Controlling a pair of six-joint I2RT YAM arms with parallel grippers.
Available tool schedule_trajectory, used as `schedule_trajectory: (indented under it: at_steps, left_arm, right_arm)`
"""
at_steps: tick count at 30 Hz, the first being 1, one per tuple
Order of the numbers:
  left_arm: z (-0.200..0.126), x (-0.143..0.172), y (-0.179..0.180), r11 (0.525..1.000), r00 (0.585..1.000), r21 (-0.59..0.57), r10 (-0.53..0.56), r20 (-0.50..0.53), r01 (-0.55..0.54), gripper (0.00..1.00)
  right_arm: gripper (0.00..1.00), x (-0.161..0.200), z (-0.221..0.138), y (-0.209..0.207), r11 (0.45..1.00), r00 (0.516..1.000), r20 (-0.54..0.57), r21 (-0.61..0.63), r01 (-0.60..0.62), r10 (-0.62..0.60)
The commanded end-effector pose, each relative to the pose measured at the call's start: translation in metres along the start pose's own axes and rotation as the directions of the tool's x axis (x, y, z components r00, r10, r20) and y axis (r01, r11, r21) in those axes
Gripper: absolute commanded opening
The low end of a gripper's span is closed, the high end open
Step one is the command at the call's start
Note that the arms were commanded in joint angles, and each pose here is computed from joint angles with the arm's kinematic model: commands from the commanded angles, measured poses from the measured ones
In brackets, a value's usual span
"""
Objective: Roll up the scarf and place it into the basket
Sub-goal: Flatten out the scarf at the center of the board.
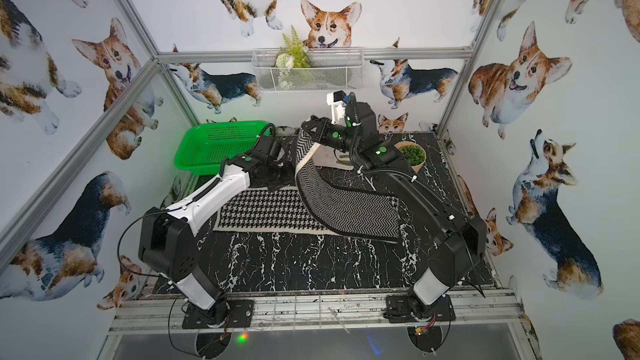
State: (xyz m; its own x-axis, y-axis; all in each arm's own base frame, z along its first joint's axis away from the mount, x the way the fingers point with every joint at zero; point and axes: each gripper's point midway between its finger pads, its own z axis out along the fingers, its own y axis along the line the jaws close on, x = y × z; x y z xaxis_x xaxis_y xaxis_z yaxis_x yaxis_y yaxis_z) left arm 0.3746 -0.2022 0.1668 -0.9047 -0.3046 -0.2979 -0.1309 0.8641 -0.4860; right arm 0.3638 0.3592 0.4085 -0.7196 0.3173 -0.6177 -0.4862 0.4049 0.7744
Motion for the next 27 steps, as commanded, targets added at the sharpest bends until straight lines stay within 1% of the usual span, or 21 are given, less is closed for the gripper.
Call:
schedule_trajectory:
  at_steps: [1,4,7,11,14,21,27]
  left_arm:
    - [-0.016,-0.001,0.026,0.998,0.998,0.007,-0.06,0.002,0.06,1.0]
    - [-0.029,-0.003,0.05,0.995,0.995,0.005,-0.1,0.019,0.1,1.0]
    - [-0.041,-0.003,0.067,0.993,0.992,0.002,-0.119,0.043,0.119,1.0]
    - [-0.052,0.0,0.079,0.993,0.991,-0.006,-0.119,0.057,0.119,1.0]
    - [-0.059,0.001,0.083,0.994,0.991,-0.018,-0.11,0.074,0.111,1.0]
    - [-0.065,0.001,0.096,0.992,0.99,-0.053,-0.112,0.09,0.117,1.0]
    - [-0.078,-0.006,0.109,0.986,0.98,-0.064,-0.144,0.135,0.154,1.0]
  right_arm:
    - [0.0,0.004,0.018,-0.002,1.0,1.0,0.027,-0.021,-0.01,0.011]
    - [0.0,0.024,0.041,-0.016,0.999,0.999,0.0,-0.012,-0.044,0.044]
    - [0.0,0.047,0.064,-0.028,0.997,0.997,-0.031,-0.009,-0.076,0.076]
    - [0.0,0.082,0.098,-0.043,0.991,0.987,-0.093,-0.014,-0.13,0.128]
    - [0.0,0.104,0.116,-0.049,0.985,0.976,-0.138,-0.029,-0.172,0.166]
    - [0.0,0.128,0.129,-0.038,0.976,0.958,-0.218,-0.067,-0.206,0.187]
    - [0.0,0.137,0.117,-0.005,0.975,0.953,-0.26,-0.112,-0.193,0.158]
